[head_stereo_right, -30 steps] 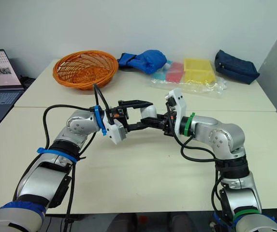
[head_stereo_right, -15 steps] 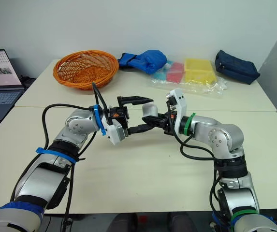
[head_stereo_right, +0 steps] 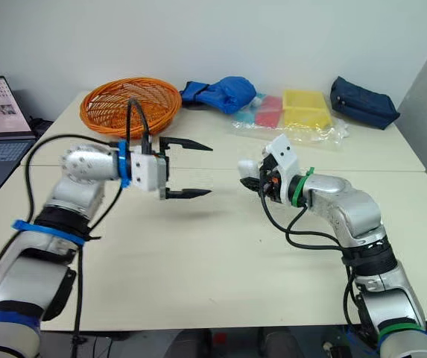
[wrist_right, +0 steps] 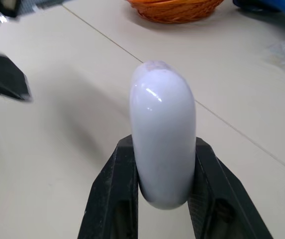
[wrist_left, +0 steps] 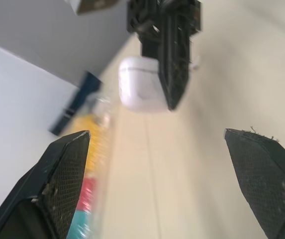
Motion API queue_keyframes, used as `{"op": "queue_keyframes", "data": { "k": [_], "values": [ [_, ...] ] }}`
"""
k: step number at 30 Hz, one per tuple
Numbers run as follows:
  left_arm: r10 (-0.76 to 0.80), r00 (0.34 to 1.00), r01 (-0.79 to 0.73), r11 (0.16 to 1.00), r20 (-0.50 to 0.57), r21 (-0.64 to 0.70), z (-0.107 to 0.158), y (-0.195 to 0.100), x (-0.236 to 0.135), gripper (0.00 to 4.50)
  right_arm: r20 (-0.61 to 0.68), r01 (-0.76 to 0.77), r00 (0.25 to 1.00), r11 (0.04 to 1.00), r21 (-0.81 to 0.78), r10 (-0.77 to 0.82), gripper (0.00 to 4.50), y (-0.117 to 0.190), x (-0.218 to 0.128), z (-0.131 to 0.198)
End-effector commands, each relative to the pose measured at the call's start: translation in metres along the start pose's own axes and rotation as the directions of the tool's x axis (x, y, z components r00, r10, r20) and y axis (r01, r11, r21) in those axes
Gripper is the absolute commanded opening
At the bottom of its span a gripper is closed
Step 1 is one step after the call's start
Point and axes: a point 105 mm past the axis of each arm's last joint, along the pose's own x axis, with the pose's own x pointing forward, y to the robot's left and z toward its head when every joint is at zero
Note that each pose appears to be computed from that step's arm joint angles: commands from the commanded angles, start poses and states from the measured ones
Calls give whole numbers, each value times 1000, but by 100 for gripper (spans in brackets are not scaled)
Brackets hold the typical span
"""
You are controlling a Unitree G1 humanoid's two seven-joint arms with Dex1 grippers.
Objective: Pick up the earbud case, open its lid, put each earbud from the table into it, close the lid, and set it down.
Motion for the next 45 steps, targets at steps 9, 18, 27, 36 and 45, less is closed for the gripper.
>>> {"op": "queue_keyframes", "data": {
  "k": [9, 18, 27, 36, 45],
  "values": [
    [-229, 968, 197, 948, -107, -250, 14, 26, 20, 450, 22, -41, 999, 968, -247, 47, 87, 20, 13, 8],
    [-278, 953, 244, 940, -123, -241, 8, 19, 35, 228, 8, -38, 999, 960, -279, 41, 87, 25, 14, 9],
    [-300, 945, 263, 933, -127, -245, 2, 13, 46, 228, 11, -35, 999, 954, -296, 40, 87, 29, 15, 14],
    [-303, 943, 266, 934, -136, -237, -2, 12, 46, 228, 7, -47, 999, 949, -313, 52, 87, 33, 15, 15],
    [-283, 951, 250, 941, -123, -230, 2, 17, 49, 228, -3, -51, 999, 946, -319, 53, 87, 32, 16, 12]
  ]
}}
